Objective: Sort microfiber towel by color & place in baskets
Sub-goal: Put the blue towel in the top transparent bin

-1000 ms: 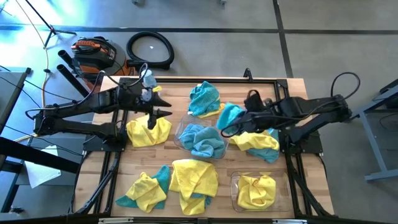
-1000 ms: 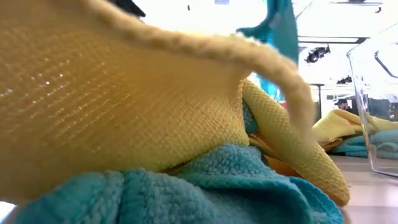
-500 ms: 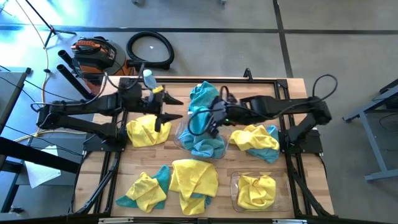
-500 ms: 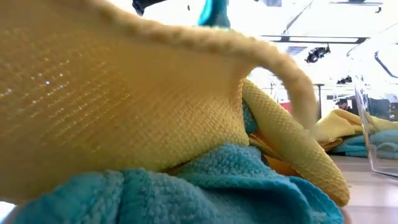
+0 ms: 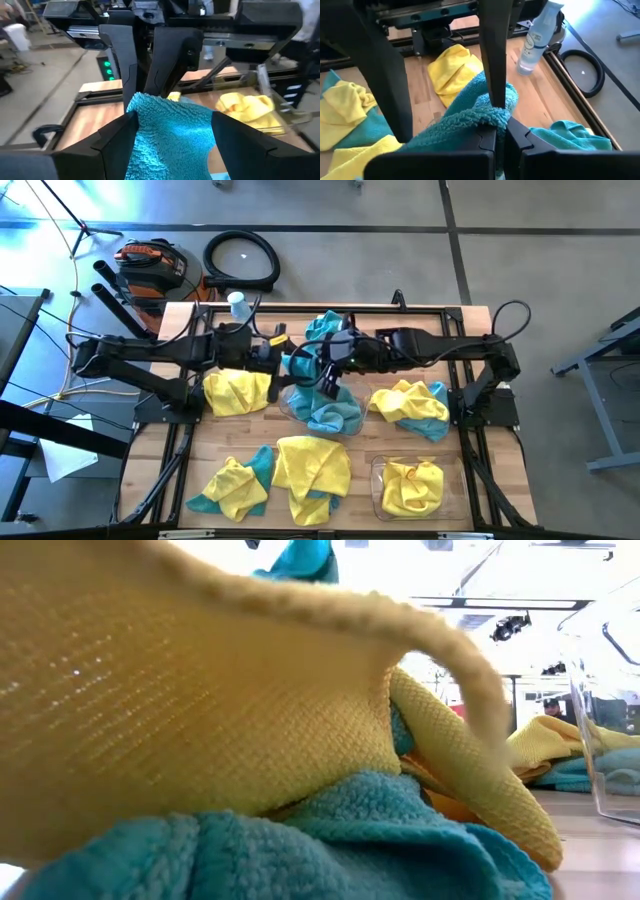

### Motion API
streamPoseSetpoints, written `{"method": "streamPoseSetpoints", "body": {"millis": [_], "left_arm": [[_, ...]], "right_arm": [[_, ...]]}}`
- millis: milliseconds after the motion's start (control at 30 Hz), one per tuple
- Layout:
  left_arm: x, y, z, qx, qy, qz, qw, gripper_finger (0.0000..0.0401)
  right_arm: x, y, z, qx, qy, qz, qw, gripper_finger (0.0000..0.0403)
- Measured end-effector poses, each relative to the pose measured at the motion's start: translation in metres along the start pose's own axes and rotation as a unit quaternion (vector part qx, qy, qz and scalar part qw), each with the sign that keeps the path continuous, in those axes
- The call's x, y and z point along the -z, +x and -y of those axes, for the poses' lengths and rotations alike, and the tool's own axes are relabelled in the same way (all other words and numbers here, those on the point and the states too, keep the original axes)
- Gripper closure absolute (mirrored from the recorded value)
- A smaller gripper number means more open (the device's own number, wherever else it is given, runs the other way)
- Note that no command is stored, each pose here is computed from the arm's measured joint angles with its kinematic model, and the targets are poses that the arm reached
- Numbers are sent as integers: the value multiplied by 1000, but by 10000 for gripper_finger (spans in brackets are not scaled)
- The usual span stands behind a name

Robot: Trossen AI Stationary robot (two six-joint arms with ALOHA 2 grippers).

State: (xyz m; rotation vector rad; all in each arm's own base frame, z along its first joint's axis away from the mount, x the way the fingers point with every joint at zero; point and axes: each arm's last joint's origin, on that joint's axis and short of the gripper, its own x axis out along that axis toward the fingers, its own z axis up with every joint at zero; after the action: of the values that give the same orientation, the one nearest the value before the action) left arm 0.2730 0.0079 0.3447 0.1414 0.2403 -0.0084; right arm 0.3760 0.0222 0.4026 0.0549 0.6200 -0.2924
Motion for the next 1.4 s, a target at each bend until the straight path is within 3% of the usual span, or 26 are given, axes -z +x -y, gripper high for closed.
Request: {"method": "streamPoseSetpoints", "body": {"millis": [533,900,1067,1267,1400], "left_arm": [[3,2,-4,-69,32,-14,997,152],[11,2,-3,-63,25,-54,996,166],[13,1,-3,-71,-11,-63,995,230],[13,1,-3,-87,-41,-67,993,377],[13,1,-1,-82,-51,-65,993,389]], "right_arm": [[-3,-3,-1,-8,48,9,999,403],[-5,-2,-1,-3,27,22,999,403],[-2,-2,0,0,29,11,1000,403],[12,-2,4,22,72,-59,995,381],[22,-4,6,41,90,-108,989,340]]}}
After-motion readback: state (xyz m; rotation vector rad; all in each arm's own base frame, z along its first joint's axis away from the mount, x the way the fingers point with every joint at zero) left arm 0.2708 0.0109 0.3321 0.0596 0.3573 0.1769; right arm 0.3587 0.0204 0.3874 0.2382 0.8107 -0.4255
